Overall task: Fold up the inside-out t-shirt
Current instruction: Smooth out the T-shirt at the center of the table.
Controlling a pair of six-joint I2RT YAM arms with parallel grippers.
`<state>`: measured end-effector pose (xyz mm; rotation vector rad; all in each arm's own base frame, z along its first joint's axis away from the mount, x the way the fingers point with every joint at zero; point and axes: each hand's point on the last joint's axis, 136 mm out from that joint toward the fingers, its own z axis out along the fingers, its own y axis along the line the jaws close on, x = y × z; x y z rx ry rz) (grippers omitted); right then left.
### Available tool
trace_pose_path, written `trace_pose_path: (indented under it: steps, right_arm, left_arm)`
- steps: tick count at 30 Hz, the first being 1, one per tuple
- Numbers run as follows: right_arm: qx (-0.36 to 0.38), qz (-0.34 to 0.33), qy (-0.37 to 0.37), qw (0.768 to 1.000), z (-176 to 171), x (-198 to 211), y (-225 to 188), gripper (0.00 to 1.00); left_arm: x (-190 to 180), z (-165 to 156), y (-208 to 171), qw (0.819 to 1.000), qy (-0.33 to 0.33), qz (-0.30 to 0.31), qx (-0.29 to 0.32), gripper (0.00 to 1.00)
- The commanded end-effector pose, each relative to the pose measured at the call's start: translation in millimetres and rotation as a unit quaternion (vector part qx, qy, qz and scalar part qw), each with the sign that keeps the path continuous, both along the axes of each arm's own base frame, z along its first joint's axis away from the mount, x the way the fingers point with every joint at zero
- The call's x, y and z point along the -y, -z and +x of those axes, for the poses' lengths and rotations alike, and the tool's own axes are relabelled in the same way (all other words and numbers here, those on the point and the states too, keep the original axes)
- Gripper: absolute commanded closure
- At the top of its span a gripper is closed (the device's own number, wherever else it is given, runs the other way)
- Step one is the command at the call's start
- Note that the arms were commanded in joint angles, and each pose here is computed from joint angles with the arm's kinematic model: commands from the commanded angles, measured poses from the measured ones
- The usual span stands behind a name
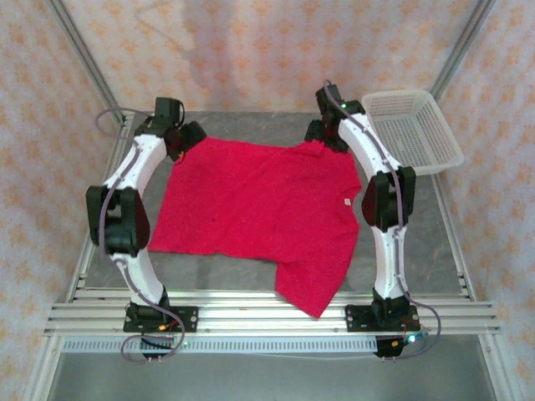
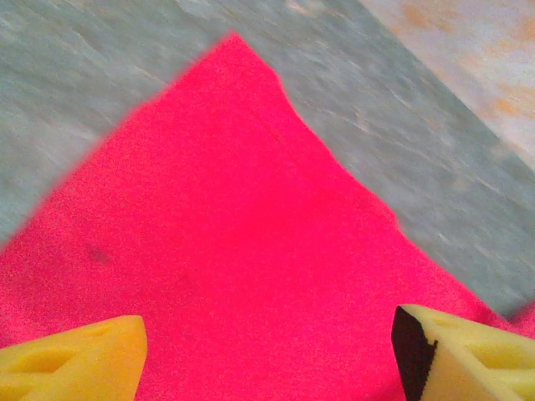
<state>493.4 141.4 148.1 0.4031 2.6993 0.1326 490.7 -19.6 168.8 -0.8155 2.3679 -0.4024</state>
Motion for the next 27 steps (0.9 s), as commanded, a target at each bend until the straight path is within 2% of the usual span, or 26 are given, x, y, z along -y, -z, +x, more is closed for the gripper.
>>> trace_pose_path:
  steps: [1,3,7,10,13,17,21,24,27]
  right_arm:
    - [-0.032,0.052,-0.012,0.998,-57,-29,12,0.13]
    - [-0.039,0.082,0.004,0.996,-81,-29,29,0.13]
    - [-0.045,0.083,0.054,0.994,-103,-1,73,0.13]
    - [-0.087,0.056,0.089,0.991,-113,30,110,0.13]
    - [-0.105,0.039,0.109,0.988,-116,52,130,0.13]
    - [-0.102,0.023,0.111,0.988,-109,64,116,0.14]
    - [-0.049,0.043,0.08,0.995,-82,41,58,0.18]
    - [-0.017,0.071,0.069,0.995,-61,21,31,0.22]
    - [0.006,0.075,0.09,0.993,-32,19,29,0.31]
  left_arm:
    - [21,-22,38,0.998,0.015,-0.065,-0.013,0.22]
    - [17,-38,56,0.998,0.011,-0.058,-0.031,0.22]
    - [-6,-56,103,0.994,-0.027,-0.07,-0.083,0.22]
    - [-37,-74,135,0.988,-0.078,-0.074,-0.112,0.22]
    - [-53,-92,145,0.985,-0.105,-0.065,-0.12,0.22]
    - [-53,-108,127,0.987,-0.111,-0.051,-0.103,0.22]
    - [-41,-113,82,0.994,-0.094,-0.011,-0.064,0.21]
    - [-33,-110,50,0.996,-0.076,0.018,-0.035,0.2]
    - [-27,-107,31,0.997,-0.067,0.021,-0.015,0.21]
